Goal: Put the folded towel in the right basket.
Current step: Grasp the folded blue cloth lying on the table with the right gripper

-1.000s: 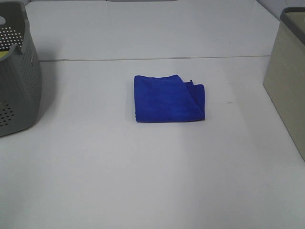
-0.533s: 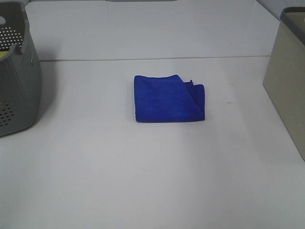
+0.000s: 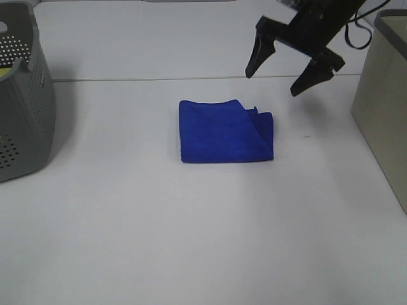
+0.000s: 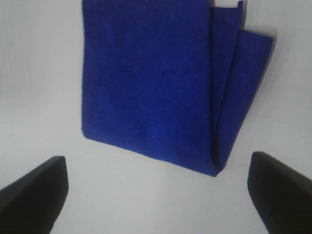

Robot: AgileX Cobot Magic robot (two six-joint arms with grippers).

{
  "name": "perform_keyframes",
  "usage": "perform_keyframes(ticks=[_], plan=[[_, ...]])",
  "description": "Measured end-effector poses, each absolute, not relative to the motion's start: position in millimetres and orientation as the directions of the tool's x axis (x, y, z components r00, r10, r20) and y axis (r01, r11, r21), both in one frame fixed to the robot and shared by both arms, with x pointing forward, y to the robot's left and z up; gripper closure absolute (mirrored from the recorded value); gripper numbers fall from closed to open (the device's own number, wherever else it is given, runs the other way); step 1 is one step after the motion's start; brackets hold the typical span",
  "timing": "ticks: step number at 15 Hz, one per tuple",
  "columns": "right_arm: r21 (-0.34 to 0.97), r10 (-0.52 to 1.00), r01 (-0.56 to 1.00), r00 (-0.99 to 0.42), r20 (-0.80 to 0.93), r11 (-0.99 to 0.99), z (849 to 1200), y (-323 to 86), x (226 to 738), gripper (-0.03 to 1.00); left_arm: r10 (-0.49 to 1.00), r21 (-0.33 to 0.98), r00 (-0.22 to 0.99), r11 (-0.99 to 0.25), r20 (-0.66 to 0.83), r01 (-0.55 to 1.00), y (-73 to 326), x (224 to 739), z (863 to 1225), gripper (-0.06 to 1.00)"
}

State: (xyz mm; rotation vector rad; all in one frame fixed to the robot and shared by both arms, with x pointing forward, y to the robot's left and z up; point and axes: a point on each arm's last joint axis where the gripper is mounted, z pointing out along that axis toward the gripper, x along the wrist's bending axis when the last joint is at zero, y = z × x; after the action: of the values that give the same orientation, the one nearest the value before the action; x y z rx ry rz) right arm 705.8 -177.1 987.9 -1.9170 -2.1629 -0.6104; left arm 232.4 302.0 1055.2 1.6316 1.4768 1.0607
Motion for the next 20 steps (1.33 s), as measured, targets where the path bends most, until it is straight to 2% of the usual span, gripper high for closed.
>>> perform_keyframes(ticks=[4, 7, 10, 16, 19, 20], plan=[[0.065, 0.919, 0.994, -0.107, 0.379, 0.088, 925, -177, 717, 0.01, 0.992, 0.893, 0.022, -0.120, 0.123, 0.434, 302, 232, 1055, -0.03], [0.034, 0.923, 0.996, -0.087, 0.375, 0.080, 899, -176, 720, 0.01, 0.992, 0.893, 0.022, -0.120, 0.123, 0.434, 302, 232, 1055, -0.03], [0.050, 0.925, 0.997, -0.074, 0.373, 0.059, 883, -176, 725, 0.01, 0.992, 0.893, 0.022, -0.120, 0.123, 0.434, 302, 232, 1055, -0.03], [0.096, 0.915, 0.995, -0.064, 0.398, 0.028, 879, -170, 730, 0.04, 0.992, 0.893, 0.022, -0.120, 0.123, 0.434, 302, 232, 1055, -0.03], [0.093, 0.883, 0.995, -0.075, 0.463, 0.036, 867, -133, 725, 0.13, 0.992, 0.893, 0.022, -0.120, 0.123, 0.434, 302, 232, 1055, -0.03], [0.094, 0.866, 0.995, -0.074, 0.494, 0.032, 862, -116, 722, 0.25, 0.992, 0.893, 0.022, -0.120, 0.123, 0.434, 302, 232, 1055, -0.03]])
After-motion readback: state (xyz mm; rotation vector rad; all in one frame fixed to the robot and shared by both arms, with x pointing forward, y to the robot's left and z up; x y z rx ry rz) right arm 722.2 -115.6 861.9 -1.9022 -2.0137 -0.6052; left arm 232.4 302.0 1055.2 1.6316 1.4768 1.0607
